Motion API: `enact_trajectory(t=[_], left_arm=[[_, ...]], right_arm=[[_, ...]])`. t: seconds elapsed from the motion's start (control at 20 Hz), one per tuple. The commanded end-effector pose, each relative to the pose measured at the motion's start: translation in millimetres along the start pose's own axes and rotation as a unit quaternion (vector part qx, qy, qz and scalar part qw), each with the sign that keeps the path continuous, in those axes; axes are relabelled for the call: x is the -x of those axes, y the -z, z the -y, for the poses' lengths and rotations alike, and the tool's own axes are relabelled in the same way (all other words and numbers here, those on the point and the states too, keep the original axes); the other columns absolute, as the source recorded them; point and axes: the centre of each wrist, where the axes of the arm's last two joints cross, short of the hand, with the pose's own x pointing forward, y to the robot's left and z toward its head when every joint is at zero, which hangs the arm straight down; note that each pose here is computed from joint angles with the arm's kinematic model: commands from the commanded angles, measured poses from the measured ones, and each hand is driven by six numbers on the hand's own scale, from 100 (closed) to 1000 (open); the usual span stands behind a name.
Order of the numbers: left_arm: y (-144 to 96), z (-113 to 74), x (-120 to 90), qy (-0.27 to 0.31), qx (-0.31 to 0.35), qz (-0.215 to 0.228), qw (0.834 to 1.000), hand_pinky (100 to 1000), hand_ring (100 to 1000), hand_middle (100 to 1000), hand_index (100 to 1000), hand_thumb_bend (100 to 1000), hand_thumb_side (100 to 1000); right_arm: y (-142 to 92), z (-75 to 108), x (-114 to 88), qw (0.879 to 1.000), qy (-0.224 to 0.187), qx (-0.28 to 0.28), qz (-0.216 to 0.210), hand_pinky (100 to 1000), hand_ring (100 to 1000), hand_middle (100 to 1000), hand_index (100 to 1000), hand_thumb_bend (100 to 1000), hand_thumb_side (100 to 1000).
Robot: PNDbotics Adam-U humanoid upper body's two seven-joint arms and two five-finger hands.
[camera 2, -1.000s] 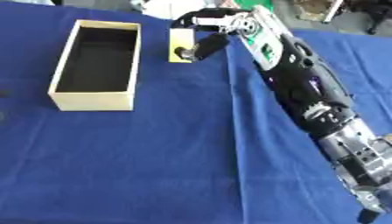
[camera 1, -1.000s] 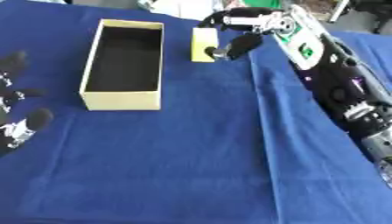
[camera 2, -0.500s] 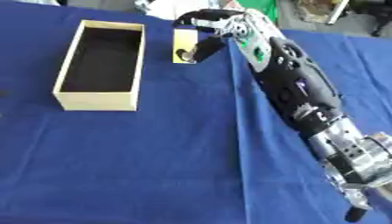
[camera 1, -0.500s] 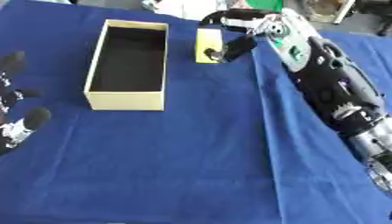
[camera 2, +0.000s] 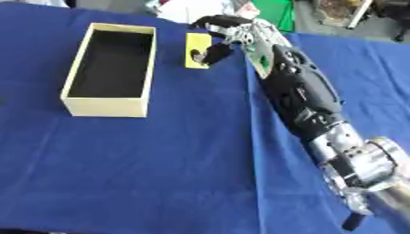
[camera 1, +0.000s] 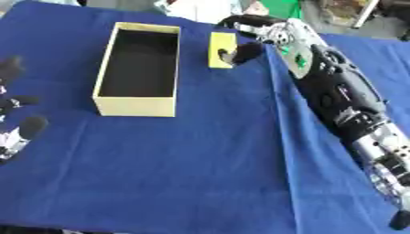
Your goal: Pick up objects on the table and place them in the box.
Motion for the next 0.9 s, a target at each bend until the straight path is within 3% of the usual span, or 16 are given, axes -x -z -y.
enact_trajectory(t=[0.05,0.4,0.55,0.65,0.7,0.75,0.9], left_arm=[[5.3,-4.7,-7.6,0.009,0.003,0.015,1.000,718,1000,949,952,813,572],[5.0,-4.6,-7.3,0.007,0.003,0.015,1.000,718,1000,948,952,805,575],[4.7,-4.4,-7.0,0.006,0.002,0.014,1.000,718,1000,948,952,797,578],[4.7,-4.3,-6.9,0.006,0.001,0.013,1.000,718,1000,948,952,788,581],[4.7,-4.3,-6.9,0.005,0.001,0.013,1.000,718,1000,948,952,787,581],[4.6,-4.3,-6.7,0.005,0.000,0.013,1.000,718,1000,948,952,780,583],[4.5,-4.5,-6.6,0.006,-0.001,0.011,1.000,718,1000,947,952,777,582]], right_arm=[[-2.3,14.2,3.9,1.000,-0.008,0.021,-0.012,929,1000,993,1000,100,488],[-2.4,5.9,12.3,0.999,-0.002,0.015,-0.034,925,1000,966,1000,100,476],[-2.3,3.0,13.8,0.999,0.000,0.016,-0.038,900,1000,823,1000,100,393],[-2.7,2.5,14.3,0.999,0.001,0.023,-0.038,875,973,675,1000,100,248],[-2.9,2.5,14.4,0.999,0.001,0.028,-0.037,873,969,661,1000,100,238],[-3.3,3.1,14.4,0.999,0.001,0.035,-0.035,853,936,557,1000,100,140],[-4.6,6.6,13.3,0.998,-0.001,0.059,-0.028,845,917,513,1000,100,100]])
